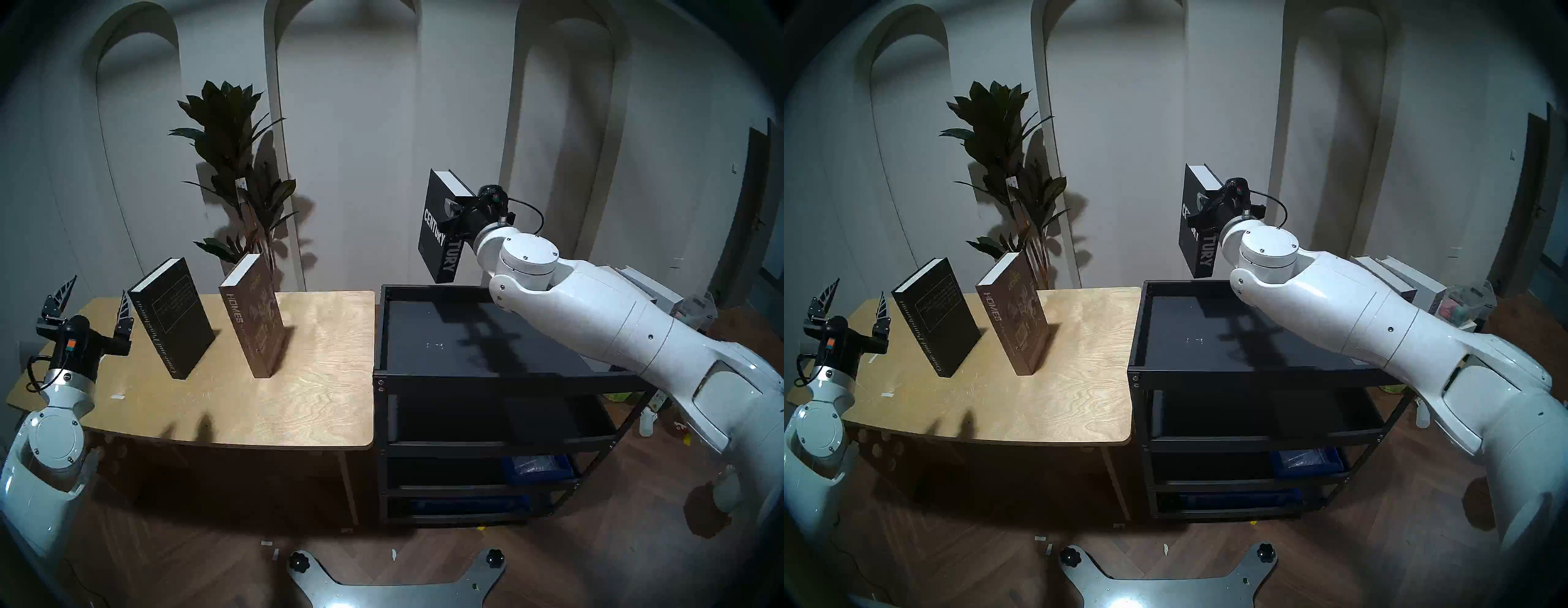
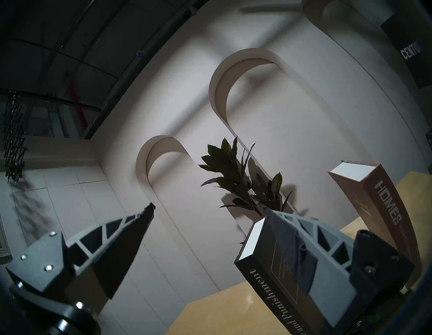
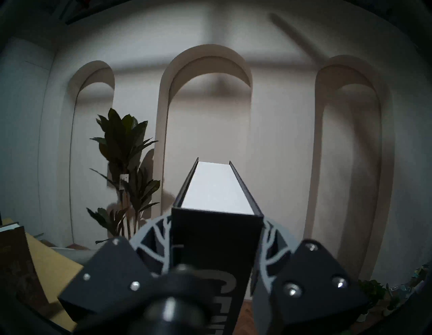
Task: Move the books from the display table onto the shelf, standing them upright with spines facing out and tallest at one end
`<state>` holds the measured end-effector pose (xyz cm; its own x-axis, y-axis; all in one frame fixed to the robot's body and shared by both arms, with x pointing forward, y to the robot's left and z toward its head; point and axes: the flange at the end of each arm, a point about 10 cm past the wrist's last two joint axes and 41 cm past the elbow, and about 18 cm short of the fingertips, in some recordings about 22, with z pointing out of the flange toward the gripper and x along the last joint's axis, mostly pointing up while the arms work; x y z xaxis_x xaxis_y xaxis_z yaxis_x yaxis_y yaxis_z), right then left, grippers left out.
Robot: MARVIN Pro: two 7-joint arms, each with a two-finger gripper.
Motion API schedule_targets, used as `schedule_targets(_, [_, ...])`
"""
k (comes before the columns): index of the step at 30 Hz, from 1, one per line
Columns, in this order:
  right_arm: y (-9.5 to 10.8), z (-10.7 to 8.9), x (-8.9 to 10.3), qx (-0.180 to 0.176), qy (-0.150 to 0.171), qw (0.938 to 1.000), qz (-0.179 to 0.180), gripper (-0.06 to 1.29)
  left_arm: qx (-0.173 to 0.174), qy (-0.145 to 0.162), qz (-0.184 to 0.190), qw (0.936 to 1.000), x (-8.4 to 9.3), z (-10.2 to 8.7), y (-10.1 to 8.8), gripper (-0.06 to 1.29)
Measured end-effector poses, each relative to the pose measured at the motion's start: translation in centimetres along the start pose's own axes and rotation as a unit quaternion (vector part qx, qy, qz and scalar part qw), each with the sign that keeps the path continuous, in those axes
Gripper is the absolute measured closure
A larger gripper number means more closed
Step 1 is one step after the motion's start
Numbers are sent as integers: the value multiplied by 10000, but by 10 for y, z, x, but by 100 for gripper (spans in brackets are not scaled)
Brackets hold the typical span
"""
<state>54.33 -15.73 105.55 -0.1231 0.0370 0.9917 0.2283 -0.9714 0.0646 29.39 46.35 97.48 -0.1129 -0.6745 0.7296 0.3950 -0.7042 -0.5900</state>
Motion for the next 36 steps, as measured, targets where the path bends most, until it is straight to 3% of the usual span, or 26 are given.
schedule_targets(9, [13,-19,14,422,-423,9982,61,78,7,3,1,10000,0,0,0,-2])
schedule_targets(17, [47,-35,48,207,-151,9996,124,78,17,10,4,10000,1,0,-1,-2])
schedule_targets(20, [51,-47,45,218,-230,9992,231,78,20,12,5,10000,1,0,-1,-2])
schedule_targets(28, [39,-80,15,628,-748,9944,396,78,22,16,5,10000,1,1,-1,-2])
schedule_targets(36, [49,-104,27,619,-732,9949,329,78,24,18,8,10000,1,1,-1,-2])
